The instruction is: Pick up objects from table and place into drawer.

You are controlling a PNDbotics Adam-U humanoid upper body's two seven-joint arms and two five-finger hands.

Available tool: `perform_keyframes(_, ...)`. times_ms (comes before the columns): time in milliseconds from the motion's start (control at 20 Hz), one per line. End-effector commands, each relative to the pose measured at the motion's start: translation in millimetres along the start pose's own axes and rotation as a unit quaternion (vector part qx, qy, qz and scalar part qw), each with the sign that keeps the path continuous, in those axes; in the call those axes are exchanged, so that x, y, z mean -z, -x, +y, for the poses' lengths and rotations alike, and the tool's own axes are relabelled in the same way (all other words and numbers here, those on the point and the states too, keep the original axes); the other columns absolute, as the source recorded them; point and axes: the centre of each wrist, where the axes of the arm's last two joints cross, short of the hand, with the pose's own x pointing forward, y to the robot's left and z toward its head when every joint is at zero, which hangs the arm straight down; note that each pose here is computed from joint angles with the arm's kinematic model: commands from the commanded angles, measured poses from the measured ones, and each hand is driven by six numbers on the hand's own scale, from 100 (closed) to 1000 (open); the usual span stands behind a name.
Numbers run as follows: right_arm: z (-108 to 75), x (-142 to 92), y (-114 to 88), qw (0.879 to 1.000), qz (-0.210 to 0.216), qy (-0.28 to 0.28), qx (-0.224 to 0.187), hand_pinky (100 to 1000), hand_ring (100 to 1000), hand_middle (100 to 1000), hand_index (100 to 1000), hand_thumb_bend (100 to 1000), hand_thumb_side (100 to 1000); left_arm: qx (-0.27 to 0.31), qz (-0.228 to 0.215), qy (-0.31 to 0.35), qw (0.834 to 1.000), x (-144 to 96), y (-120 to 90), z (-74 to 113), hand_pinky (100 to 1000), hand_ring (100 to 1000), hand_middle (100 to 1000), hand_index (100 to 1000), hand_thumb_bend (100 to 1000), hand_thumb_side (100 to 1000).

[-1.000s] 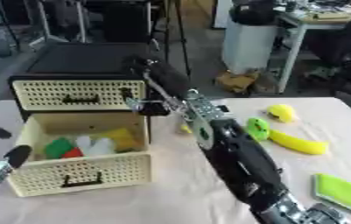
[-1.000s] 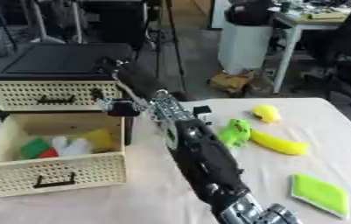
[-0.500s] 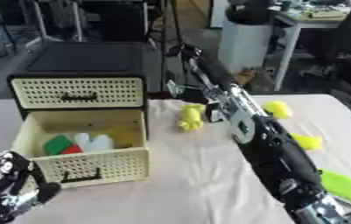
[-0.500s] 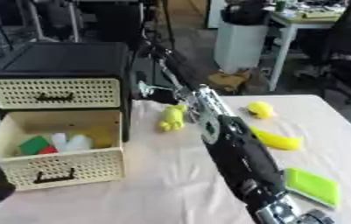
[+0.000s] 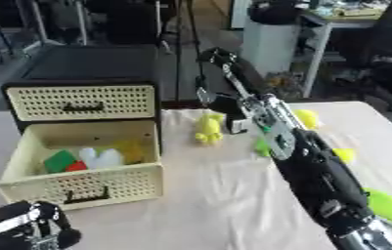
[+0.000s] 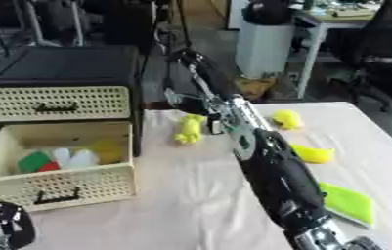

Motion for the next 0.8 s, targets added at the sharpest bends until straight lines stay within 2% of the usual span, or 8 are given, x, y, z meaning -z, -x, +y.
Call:
perform_keyframes(50, -17.5, 6.3, 1.5, 1.000, -0.007, 0.020, -0.009, 877, 841, 800, 826, 100, 450, 0.015, 0.025, 0.007, 1.000, 12.7, 0.9, 5.4, 613, 726, 821, 831, 593, 1000)
perform_keyframes(250, -18.4, 8.1, -0.7, 1.000, -0.010, 0.025, -0.006, 879, 838, 796, 827, 100, 450, 0.023, 0.036, -0.001, 0.999, 33.3, 1.7, 6.9, 728, 804, 890, 896, 570, 1000)
perform_keyframes(350, -18.8, 9.1, -2.1, 1.000, -0.011, 0.028, -0.004, 879, 838, 796, 827, 100, 451, 0.029, 0.042, -0.017, 0.999, 42.0, 2.3, 8.8, 755, 823, 905, 909, 558, 1000)
perform_keyframes(800, -18.3, 10.4, -4.3, 0.999, -0.014, 0.029, -0.001, 881, 838, 795, 828, 100, 455, 0.051, 0.105, -0.149, 0.982, 56.9, 15.6, 25.1, 768, 836, 910, 918, 526, 1000)
